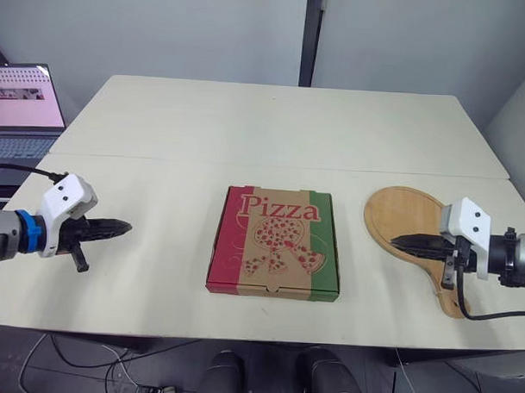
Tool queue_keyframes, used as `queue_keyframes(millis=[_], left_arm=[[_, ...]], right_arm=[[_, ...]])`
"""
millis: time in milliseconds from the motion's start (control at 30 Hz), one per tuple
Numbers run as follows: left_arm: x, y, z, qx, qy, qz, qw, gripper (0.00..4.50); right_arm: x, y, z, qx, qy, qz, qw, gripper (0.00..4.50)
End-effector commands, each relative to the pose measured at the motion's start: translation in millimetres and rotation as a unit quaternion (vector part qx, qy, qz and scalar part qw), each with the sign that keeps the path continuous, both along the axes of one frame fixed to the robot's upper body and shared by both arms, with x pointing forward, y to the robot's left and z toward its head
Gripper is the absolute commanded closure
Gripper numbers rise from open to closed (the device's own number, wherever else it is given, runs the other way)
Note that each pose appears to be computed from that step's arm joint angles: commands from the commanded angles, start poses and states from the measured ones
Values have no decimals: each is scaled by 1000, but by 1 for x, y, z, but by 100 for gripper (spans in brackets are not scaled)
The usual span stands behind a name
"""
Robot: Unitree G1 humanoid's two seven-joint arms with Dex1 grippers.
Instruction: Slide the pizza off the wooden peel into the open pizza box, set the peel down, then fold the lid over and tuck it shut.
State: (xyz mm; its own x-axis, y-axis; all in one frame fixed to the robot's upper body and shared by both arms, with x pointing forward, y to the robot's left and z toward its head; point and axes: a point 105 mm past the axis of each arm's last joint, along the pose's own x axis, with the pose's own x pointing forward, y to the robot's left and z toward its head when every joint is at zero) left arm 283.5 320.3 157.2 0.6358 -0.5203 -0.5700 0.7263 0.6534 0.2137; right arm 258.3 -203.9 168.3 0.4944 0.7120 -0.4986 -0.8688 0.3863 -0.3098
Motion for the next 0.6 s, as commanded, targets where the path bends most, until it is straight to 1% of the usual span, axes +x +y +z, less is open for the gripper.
queue_keyframes(millis=[33, 300, 600], left_arm=[[1, -11, 18, -3, -22, -23, 999, 450], [-1, -27, 17, -9, -15, -50, 999, 450], [0, -49, 25, -29, -26, -82, 996, 450]], right_arm=[[-2, 6, 10, 1, -11, 23, 1000, 448], [-3, 7, 7, -3, -8, 30, 1000, 448], [-4, 9, 6, -2, -5, 38, 999, 448]])
